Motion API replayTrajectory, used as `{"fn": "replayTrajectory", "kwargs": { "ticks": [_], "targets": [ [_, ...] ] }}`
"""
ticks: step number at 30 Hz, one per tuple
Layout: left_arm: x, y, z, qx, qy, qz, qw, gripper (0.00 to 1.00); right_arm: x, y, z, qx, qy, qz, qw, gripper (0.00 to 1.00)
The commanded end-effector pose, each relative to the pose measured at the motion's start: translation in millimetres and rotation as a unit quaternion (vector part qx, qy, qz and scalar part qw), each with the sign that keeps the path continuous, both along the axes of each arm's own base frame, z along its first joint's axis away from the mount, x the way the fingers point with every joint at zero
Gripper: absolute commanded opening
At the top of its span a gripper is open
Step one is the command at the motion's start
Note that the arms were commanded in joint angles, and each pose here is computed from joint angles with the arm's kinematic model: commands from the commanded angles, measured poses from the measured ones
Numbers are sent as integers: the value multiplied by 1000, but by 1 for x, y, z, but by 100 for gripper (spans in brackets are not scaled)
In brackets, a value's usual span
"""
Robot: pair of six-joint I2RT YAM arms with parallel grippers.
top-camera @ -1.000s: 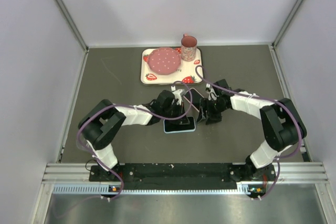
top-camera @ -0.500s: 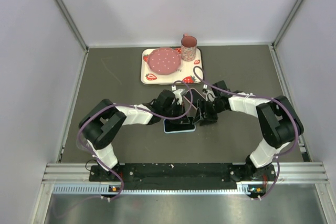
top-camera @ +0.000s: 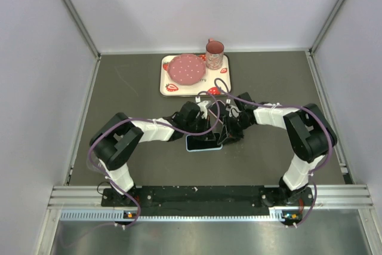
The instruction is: Put the phone into the phone case
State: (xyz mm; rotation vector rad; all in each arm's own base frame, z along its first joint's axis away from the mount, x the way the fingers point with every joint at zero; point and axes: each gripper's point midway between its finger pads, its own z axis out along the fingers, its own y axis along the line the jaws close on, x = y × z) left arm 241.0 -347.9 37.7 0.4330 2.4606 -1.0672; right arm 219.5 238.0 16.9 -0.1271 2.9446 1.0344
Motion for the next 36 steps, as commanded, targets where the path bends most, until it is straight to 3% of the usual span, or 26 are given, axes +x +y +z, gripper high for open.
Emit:
{"fn": "replayTrajectory", "kwargs": {
  "ticks": [1,9,13,18,21,27,36],
  "targets": [
    [-13,42,-51,124,31,18,992,0,-14,-43,-62,-179,-4,16,984,19],
    [-6,50,-44,147,11,28,989,0,-11,-50,-68,-238,-20,37,970,8],
    [-5,53,-42,151,5,31,988,0,2,-38,-53,-209,-45,34,976,13],
    [-7,56,-45,155,7,34,987,0,31,-15,-15,-74,-67,-11,995,27],
    [-10,59,-46,153,11,35,988,0,41,-10,-2,-28,-76,-23,996,33],
    [-11,55,-47,148,16,29,988,0,47,-5,-7,-10,-62,-22,998,33],
    [-8,50,-47,144,15,27,989,0,46,-13,-32,-44,-42,-22,998,28]
  ]
}}
